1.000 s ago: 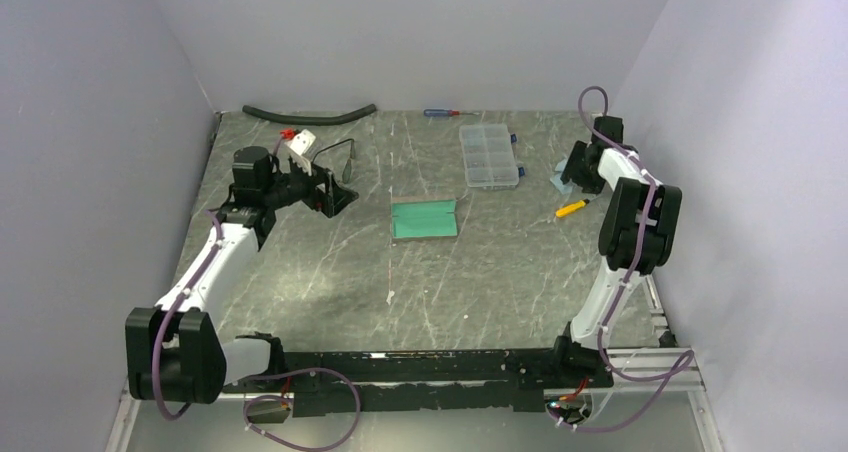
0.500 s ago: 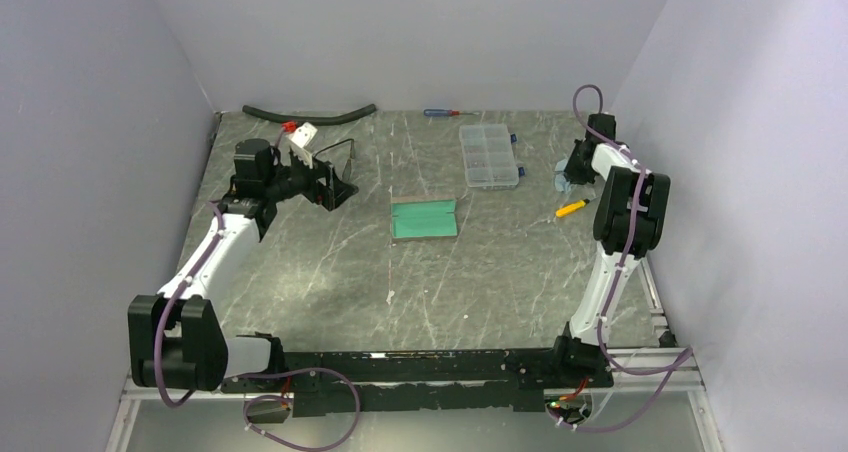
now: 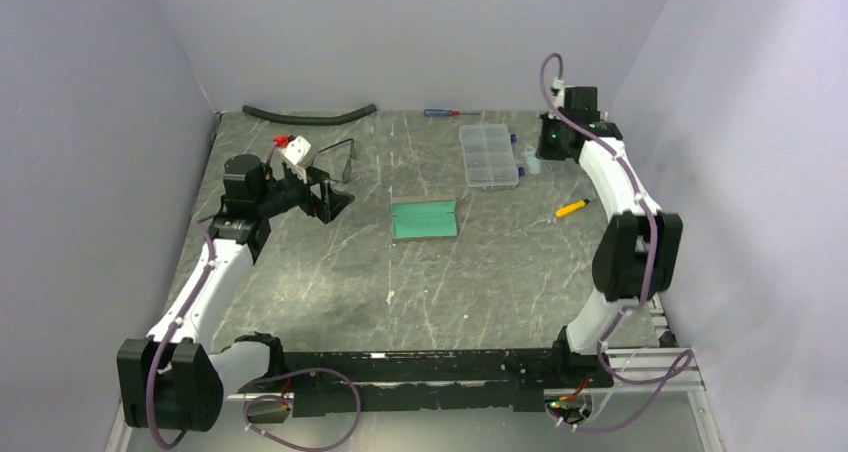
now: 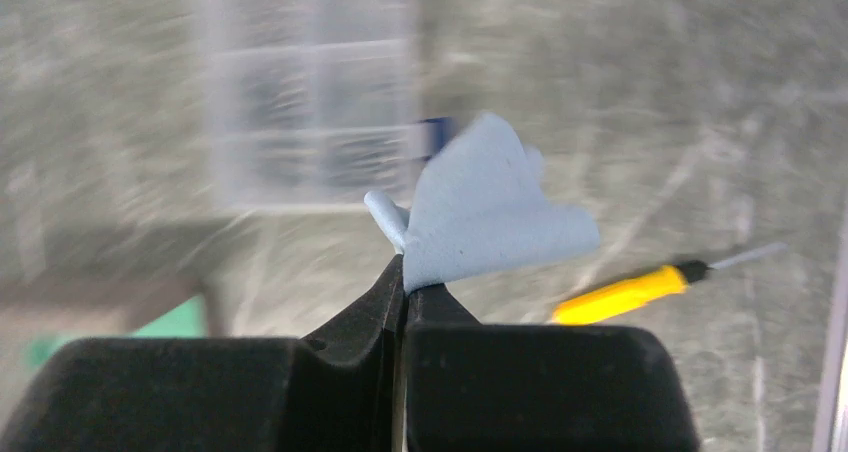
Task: Organize the sunglasses
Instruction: Pick up the glasses cleaning cloth from the corner of the board, then place the glasses cleaning cloth at the center of the board.
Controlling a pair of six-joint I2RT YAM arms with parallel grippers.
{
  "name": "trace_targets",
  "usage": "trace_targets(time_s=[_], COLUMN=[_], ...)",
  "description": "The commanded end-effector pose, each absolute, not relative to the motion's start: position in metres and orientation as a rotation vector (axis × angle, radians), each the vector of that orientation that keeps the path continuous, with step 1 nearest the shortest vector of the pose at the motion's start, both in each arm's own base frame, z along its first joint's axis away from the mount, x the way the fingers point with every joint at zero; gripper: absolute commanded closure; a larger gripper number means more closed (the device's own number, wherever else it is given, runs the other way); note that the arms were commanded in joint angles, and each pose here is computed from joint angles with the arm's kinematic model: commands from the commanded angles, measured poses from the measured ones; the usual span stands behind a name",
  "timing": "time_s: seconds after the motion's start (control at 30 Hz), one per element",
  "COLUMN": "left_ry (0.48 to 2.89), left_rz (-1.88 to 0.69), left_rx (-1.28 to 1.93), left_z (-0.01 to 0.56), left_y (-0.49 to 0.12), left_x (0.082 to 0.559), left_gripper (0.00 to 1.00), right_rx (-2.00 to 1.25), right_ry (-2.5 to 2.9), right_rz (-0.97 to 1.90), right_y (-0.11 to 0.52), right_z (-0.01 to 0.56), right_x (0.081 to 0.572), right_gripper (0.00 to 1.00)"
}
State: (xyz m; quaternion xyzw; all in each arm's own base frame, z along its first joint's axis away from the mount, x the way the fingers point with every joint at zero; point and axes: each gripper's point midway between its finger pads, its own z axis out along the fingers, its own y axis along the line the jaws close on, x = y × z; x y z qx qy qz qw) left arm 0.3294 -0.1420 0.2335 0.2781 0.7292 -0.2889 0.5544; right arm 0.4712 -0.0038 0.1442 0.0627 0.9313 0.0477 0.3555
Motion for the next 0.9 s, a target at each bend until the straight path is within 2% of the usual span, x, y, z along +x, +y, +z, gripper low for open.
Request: trace_targets(time_s=[0.0,0.13,0.23,0.33,0.5,0.6,0.7,0.77,0.87], left_ry=[1.647,1.592,1.564,1.549,1.566,1.580,1.599,1.603,1.578], left_rz=[-0.645,-0.625,-0.631,-0.647,-0.683,-0.747,-0.779,-0.771,-0.742], left_rx=[0.706,0.749,0.814,0.936,1.168,1.236,1.254,1.261,1.277], left_z=[0.248,0.247,0.238,0.222,0.183,0.163,0.155,0.152,0.151], left_y=[-0.141,-0.142,-0.145,-0.149,-0.151,-0.154,-0.161,-0.168,-0.176], left_x=[0.318,0.303,0.289,0.268,0.237,0.226,0.228,0.231,0.234], left_gripper=[0.08,0.09,0.10,0.12,0.14,0.15,0.17,0.18,0.19], right_rx=[-0.265,-0.727,-0.817,-0.891,-0.947,-0.974,-0.874,-0.745,-0.564], right_ry=[2.418,2.307,2.235,2.219,2.268,2.378,2.555,2.661,2.782], right_rz=[0.386,0.869,1.137,1.278,1.306,1.193,1.114,1.051,0.784], right_y=[0.087,0.192,0.253,0.296,0.315,0.303,0.275,0.247,0.200], right_z=[0.198,0.231,0.231,0.198,0.143,0.102,0.073,0.060,0.047], right_x=[0.394,0.292,0.236,0.199,0.194,0.204,0.221,0.237,0.259], right_gripper=[1.00,1.00,1.00,1.00,1.00,1.00,0.85,0.70,0.62])
